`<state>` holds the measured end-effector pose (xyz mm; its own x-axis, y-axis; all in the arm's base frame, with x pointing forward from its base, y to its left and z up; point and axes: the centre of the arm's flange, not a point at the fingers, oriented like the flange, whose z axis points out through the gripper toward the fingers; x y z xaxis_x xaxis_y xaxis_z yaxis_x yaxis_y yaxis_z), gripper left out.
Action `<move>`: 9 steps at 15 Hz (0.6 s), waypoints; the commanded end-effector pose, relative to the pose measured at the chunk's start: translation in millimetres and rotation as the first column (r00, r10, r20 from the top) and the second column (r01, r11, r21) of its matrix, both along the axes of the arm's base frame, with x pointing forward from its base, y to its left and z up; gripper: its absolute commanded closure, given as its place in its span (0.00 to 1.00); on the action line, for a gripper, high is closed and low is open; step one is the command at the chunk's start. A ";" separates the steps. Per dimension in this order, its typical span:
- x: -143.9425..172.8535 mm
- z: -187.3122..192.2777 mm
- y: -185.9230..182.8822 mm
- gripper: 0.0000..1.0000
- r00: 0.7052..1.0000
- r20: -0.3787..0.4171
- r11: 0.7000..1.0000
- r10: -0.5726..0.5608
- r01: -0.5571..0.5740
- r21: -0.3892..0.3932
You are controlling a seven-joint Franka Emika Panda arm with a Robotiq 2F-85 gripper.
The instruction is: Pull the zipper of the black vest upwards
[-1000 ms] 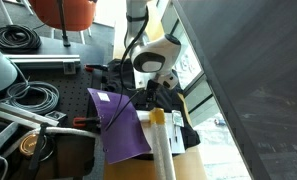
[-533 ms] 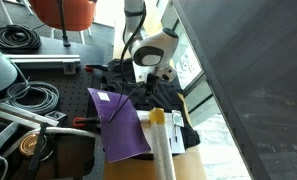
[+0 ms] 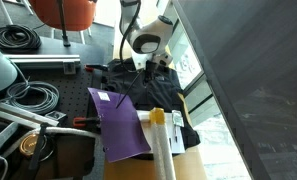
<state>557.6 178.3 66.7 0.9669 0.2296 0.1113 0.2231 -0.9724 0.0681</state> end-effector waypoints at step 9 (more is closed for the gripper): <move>4.8 36.3 136.3 0.98 0.992 -0.011 0.980 0.122 -0.119 0.160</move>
<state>554.8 280.5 92.5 0.9376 0.3195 0.1370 0.3277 -0.9439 -0.0415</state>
